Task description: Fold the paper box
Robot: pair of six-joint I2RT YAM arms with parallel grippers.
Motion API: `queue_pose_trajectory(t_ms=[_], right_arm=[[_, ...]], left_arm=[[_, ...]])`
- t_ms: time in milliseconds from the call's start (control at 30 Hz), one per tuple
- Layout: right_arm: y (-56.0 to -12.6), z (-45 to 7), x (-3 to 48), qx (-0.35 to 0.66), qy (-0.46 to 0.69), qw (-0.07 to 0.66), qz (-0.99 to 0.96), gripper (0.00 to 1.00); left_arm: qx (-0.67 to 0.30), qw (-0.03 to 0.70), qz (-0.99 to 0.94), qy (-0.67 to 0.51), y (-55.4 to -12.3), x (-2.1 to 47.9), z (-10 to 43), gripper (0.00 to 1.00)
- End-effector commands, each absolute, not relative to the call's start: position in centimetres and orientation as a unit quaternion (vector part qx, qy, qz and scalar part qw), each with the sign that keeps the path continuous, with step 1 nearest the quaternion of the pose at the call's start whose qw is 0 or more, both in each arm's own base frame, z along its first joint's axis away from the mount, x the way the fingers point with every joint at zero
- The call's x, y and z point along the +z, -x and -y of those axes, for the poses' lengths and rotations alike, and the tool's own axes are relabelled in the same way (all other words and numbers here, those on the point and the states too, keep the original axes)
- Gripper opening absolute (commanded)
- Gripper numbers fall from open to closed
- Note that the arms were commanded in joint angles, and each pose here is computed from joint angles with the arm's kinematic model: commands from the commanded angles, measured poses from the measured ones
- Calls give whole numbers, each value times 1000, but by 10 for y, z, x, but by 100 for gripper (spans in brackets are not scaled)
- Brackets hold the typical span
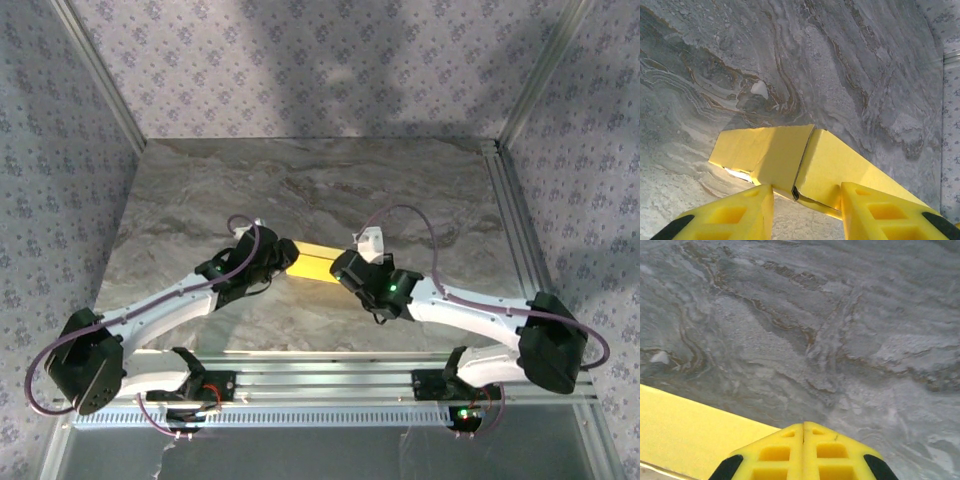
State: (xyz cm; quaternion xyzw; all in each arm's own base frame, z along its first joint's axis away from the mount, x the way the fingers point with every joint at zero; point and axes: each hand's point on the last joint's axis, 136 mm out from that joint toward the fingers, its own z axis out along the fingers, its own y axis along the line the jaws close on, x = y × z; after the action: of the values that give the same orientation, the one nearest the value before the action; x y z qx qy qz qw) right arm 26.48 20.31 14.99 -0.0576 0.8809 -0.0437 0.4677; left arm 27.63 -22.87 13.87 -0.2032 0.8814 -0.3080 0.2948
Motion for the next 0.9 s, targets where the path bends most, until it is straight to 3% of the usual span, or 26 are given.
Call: queue_pose_trajectory(t_ms=[0,133,300,433,633,867], right_arm=[[-231,-179,106,-126,140,381,-905,0],[-236,-188,149,-84,137,421,-893,2],[-233,-191,207,40,85,459,-883,36],[-227,-184,207,173,-29,405,-897,56],[-216,-200,185,329,-143,315,-879,59],[-215,-207,165,352,-171,273,-879,59]], left_arm=[[-235,251,-917,203,-250,94,205,38],[-238,257,-914,203,-250,96,204,38],[-245,262,-911,202,-250,98,204,38],[-250,265,-908,206,-247,95,203,38],[-253,285,-899,217,-238,88,194,38],[-250,282,-897,232,-216,61,184,38]])
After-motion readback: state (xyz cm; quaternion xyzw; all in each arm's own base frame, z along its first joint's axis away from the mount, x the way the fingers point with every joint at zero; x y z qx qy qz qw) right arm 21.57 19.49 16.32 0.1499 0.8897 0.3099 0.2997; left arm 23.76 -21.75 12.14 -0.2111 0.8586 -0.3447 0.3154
